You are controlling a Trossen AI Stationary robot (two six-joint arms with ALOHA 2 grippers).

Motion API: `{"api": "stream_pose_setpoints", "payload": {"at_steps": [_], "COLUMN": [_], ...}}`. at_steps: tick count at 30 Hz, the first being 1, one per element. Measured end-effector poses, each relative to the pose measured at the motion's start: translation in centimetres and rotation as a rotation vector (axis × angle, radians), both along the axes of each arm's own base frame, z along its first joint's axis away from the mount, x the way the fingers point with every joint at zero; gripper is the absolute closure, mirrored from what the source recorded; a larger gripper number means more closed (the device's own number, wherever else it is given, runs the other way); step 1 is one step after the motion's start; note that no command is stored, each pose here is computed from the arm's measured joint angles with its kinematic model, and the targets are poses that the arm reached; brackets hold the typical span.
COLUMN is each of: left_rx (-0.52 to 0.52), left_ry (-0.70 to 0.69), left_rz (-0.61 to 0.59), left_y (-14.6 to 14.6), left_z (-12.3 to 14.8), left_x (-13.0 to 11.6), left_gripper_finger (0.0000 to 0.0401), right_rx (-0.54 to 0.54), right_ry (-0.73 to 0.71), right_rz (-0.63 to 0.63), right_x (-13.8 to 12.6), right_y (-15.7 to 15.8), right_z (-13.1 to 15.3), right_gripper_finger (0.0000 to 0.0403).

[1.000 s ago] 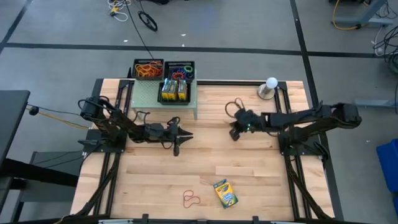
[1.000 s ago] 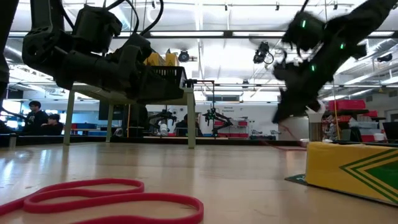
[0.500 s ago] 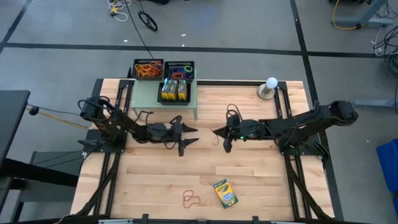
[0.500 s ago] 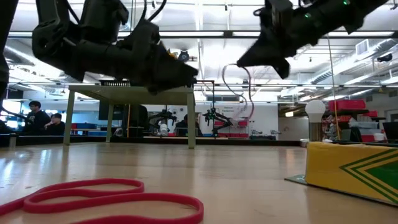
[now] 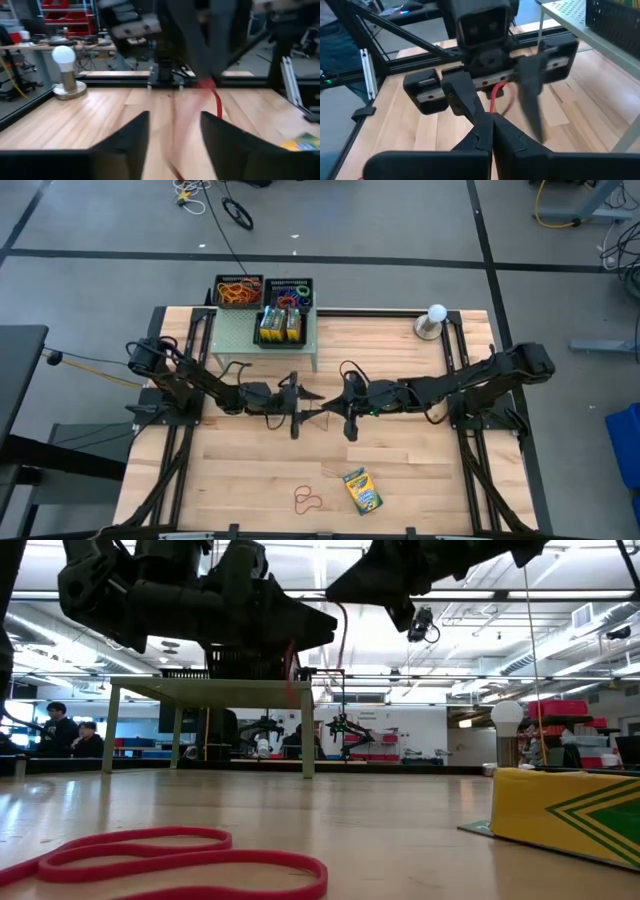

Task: Pick & Place Office Desk Supplies
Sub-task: Put the red rubber band into the top left black bin on the shelf

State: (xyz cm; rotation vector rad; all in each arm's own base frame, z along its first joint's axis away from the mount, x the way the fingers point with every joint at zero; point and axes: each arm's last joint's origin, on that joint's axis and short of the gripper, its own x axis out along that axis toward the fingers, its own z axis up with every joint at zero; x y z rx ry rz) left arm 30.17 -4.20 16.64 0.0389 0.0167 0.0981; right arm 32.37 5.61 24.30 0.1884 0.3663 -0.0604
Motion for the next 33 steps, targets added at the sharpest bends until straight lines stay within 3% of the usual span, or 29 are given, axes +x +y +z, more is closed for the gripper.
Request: {"api": "stream_pose_setpoints", "payload": {"at_steps": [6,8,15,23,27,33], "left_rx": [0.017,0.001,-0.020,-0.014,-0.012,0.032], "left_ry": [0.014,0.018,0.066,0.091,0.079,0.062], "left_rz": [-0.008,0.012,0.123,0.205,0.223,0.401], "left_y": [-1.0,-0.9,-0.5,0.5,1.0,2.6], "left_z": [-0.1,-0.1,1.1,6.3,9.5,16.3], "left_x": [-0.2,-0.2,-1.0,-4.7,-7.0,-10.1], "left_gripper_finger": [0.0362,0.0388,0.0396,0.0397,0.0397,0.0397], "right_rx": [-0.012,-0.013,-0.068,-0.169,-0.275,-0.336], "right_ry": [0.001,0.006,-0.003,-0.031,-0.036,-0.023], "right_rz": [0.005,0.004,-0.130,-0.136,-0.141,-0.149], "right_x": [0.0,0.0,0.0,-0.7,-1.1,-1.0], "right_y": [0.0,0.0,-0.4,-0.6,-0.8,-1.7], "right_z": [0.0,0.0,0.0,1.4,2.0,2.0], "right_gripper_finger": [0.0397,0.0393,0.0347,0.0276,0.0287,0.0358]}}
